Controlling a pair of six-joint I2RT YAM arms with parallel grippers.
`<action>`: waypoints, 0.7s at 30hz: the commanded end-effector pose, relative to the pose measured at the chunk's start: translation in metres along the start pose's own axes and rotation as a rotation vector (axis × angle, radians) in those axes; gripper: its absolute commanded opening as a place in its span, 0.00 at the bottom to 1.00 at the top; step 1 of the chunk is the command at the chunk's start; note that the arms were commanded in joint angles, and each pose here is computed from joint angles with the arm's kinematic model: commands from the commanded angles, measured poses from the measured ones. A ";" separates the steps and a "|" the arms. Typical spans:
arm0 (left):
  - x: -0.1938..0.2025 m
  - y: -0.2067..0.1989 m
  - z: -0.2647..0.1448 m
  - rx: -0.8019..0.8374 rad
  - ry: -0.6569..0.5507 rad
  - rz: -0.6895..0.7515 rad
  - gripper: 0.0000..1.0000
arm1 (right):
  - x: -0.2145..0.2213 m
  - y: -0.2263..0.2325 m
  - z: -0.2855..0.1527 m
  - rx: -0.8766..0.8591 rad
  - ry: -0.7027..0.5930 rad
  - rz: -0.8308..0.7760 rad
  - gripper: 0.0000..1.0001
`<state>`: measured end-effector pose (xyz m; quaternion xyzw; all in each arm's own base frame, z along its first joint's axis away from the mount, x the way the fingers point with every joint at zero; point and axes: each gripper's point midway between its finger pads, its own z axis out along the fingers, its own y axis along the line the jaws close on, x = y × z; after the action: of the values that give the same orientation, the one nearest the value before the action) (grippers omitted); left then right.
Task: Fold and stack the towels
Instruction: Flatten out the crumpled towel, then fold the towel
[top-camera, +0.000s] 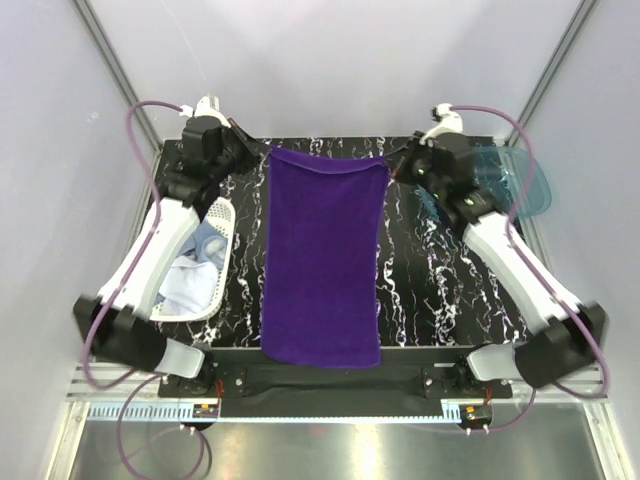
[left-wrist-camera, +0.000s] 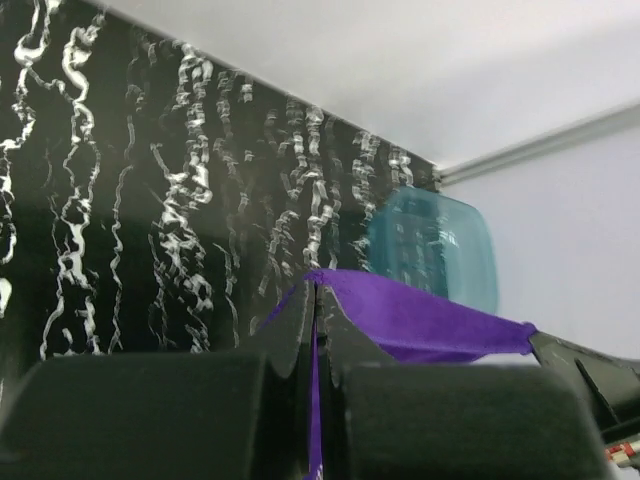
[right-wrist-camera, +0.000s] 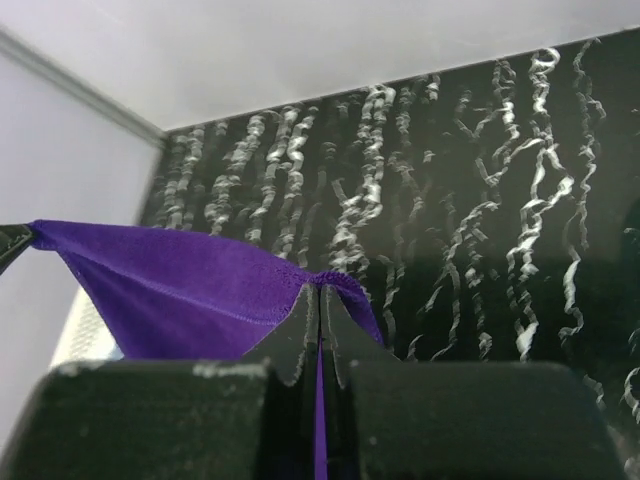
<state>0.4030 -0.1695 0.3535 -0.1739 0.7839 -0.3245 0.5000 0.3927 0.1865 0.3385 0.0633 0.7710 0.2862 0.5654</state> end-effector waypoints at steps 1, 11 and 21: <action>-0.017 -0.003 0.053 0.212 0.028 -0.088 0.00 | -0.046 -0.011 0.043 -0.023 -0.106 -0.070 0.00; -0.009 0.030 0.159 0.341 0.201 -0.138 0.00 | -0.018 -0.051 0.147 -0.183 0.102 -0.047 0.00; 0.031 0.075 0.157 0.154 0.377 -0.068 0.00 | 0.027 -0.085 0.138 -0.058 0.276 -0.017 0.00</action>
<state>0.5500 -0.1941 0.2257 -0.1269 0.8122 -0.4502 0.3488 0.5389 0.1812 0.2188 0.0184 0.8351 0.3152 0.4505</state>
